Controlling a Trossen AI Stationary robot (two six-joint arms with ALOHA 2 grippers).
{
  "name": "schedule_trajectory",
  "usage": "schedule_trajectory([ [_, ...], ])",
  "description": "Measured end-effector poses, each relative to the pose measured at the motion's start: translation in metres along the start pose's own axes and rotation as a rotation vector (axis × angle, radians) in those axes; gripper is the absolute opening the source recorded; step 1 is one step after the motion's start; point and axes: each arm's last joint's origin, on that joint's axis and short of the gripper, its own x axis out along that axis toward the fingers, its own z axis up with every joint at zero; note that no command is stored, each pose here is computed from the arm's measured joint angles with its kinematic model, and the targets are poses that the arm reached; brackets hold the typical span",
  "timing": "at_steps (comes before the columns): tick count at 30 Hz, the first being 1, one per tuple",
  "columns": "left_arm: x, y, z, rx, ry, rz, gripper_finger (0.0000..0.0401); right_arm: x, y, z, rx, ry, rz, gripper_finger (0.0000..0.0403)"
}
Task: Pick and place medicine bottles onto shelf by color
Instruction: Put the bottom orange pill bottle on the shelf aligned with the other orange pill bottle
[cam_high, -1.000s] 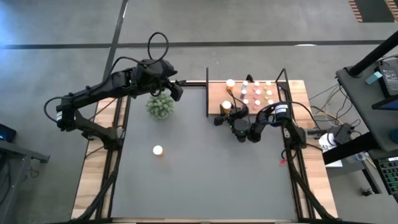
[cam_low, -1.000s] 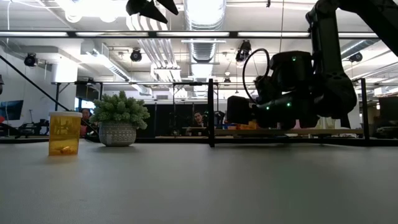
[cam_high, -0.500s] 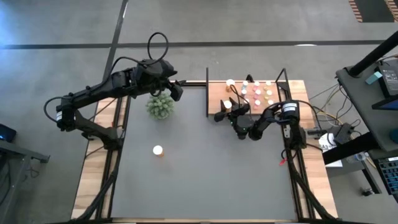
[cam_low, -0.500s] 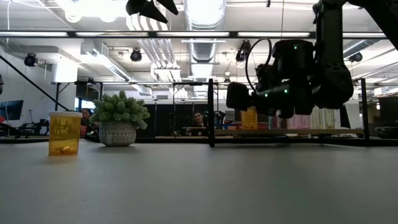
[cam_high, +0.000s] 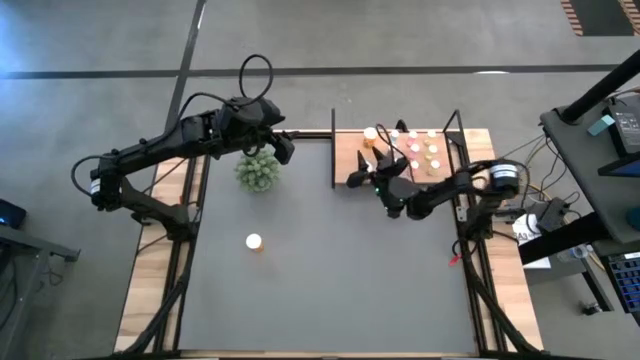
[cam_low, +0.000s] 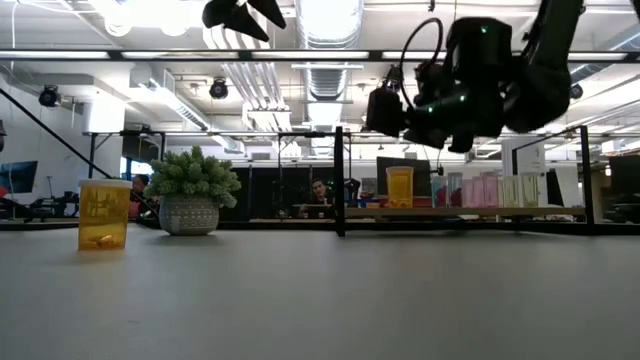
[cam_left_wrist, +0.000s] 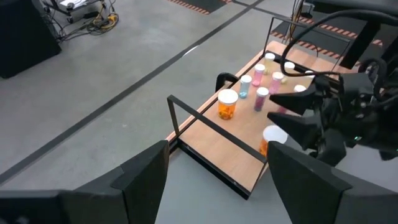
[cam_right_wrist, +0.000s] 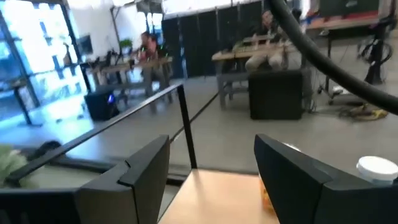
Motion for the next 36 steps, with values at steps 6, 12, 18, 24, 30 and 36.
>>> schedule_trajectory([
  [6,-0.002,0.001,0.001,-0.002,-0.006,-0.001,0.0255,-0.002,0.004,0.028,-0.037,0.250,0.130,0.0226],
  [12,-0.003,0.001,0.001,0.004,-0.007,-0.001,0.0255,-0.007,0.005,0.084,-0.200,0.567,0.232,0.0215],
  [18,-0.003,0.001,0.001,0.005,-0.007,-0.001,0.0255,-0.010,0.007,0.124,-0.155,0.800,0.384,0.0183],
  [24,-0.003,0.001,0.001,0.004,-0.010,-0.002,0.0255,0.001,0.005,0.120,-0.072,0.949,0.352,0.0166],
  [30,-0.003,0.001,0.001,0.002,-0.010,-0.002,0.0255,0.009,-0.002,0.084,-0.058,1.125,0.324,0.0146],
  [36,-0.003,0.001,0.001,-0.001,-0.011,-0.002,0.0255,0.026,-0.004,0.062,-0.070,1.176,0.257,0.0122],
])
